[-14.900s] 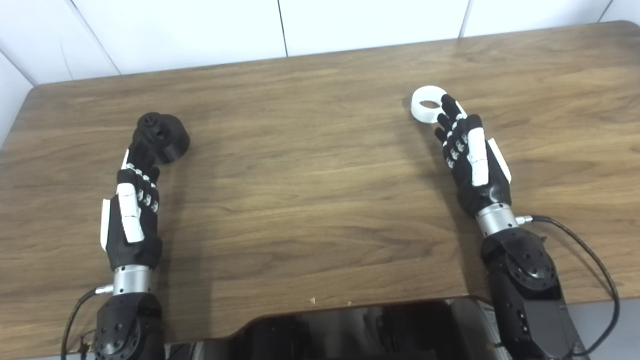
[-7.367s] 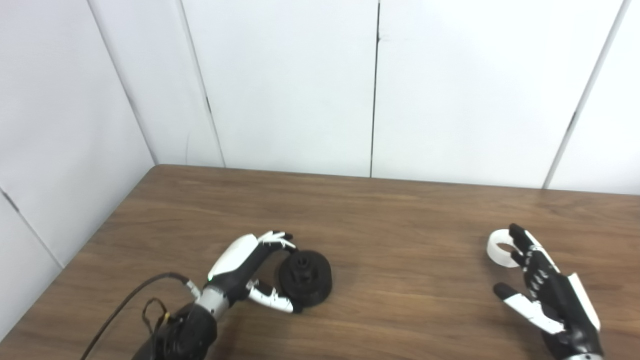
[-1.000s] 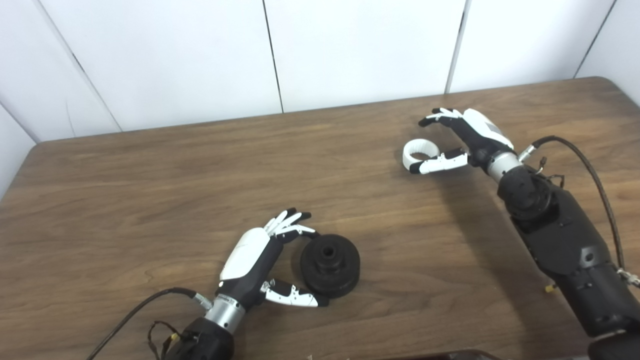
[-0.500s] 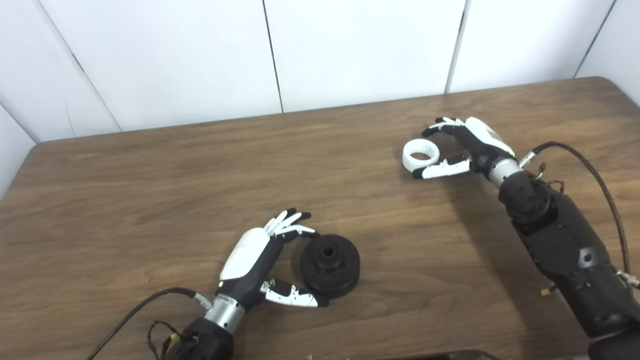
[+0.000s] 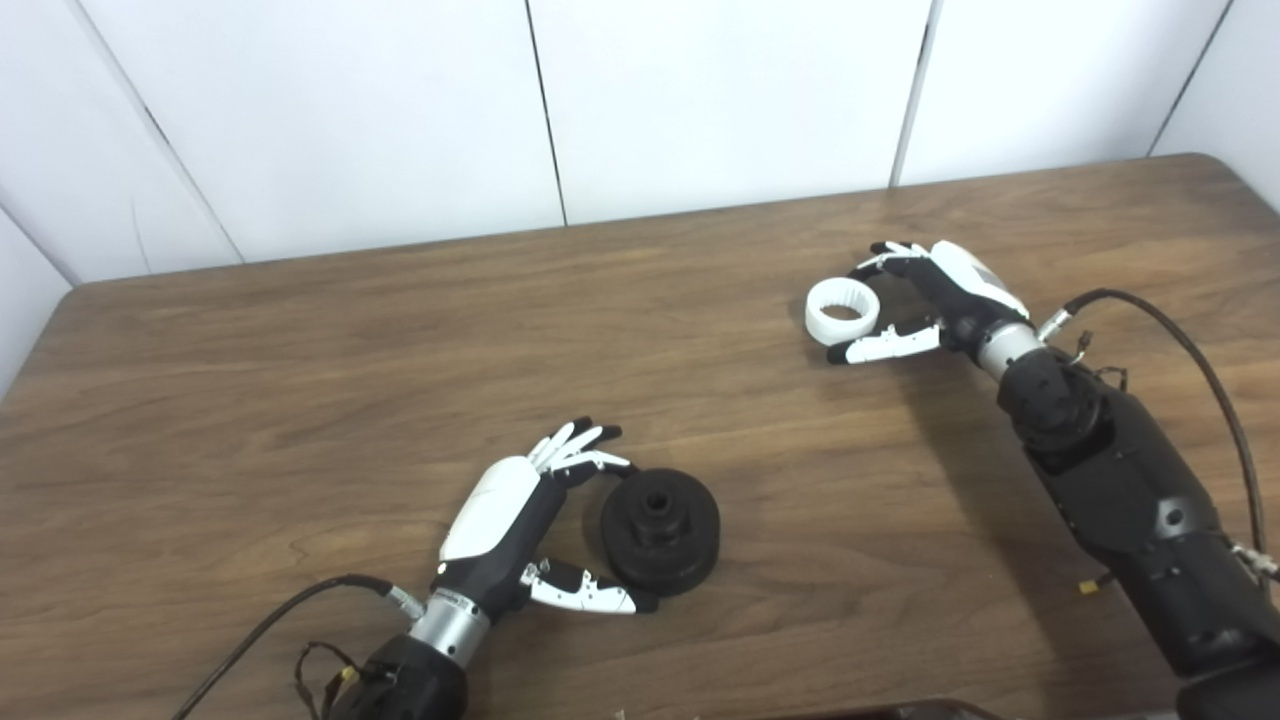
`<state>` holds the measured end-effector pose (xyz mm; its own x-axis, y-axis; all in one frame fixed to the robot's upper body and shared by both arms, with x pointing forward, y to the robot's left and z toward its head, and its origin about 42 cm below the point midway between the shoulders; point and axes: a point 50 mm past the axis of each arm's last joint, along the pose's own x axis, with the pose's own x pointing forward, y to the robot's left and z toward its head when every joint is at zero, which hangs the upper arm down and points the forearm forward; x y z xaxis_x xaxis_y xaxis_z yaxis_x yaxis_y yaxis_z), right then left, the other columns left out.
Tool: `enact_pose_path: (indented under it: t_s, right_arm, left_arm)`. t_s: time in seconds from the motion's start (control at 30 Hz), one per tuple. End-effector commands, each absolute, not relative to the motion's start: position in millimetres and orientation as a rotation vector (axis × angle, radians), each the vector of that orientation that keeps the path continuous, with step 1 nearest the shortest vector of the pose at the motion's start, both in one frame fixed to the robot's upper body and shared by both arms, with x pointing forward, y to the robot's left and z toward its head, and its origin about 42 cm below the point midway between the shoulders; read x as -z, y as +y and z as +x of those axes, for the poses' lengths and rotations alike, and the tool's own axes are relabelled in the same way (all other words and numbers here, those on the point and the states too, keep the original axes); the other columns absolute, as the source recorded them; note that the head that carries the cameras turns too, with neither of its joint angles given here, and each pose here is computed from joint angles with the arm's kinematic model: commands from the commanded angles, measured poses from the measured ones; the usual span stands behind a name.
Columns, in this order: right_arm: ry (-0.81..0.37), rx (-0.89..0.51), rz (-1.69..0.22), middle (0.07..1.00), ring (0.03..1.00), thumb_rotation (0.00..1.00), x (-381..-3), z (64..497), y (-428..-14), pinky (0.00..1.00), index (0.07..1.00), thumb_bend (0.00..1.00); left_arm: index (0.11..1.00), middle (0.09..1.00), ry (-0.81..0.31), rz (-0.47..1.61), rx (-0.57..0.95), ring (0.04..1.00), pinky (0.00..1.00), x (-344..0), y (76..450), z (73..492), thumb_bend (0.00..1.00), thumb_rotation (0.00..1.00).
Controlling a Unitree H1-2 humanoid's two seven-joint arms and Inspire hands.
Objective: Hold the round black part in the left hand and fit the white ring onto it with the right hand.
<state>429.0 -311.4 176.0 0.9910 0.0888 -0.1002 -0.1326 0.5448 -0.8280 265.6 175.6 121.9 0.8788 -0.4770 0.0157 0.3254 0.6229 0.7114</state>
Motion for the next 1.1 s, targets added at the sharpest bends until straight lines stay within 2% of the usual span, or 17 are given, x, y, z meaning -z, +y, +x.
enact_pose_path:
  t_s: [0.0,0.27,1.07]
  right_arm:
    - [-0.071,-0.094,-0.986,0.937,1.000,0.42,-202.9,438.1,-308.5,0.99,0.696,0.93]
    - [-0.104,-0.077,-0.973,0.913,0.986,0.32,-204.8,437.2,-306.2,0.96,0.616,0.87]
    - [-0.147,-0.058,-0.924,0.879,0.965,0.27,-202.5,435.9,-306.1,0.92,0.577,0.84]
  left_arm:
    - [0.655,0.929,-0.250,0.795,0.464,0.992,0.98,-129.7,177.0,269.2,0.83,0.23]
    - [0.654,0.925,-0.250,0.805,0.462,0.987,0.98,-129.6,175.3,267.5,0.83,0.23]
    - [0.657,0.931,-0.242,0.795,0.457,0.993,0.98,-130.1,172.3,267.4,0.83,0.23]
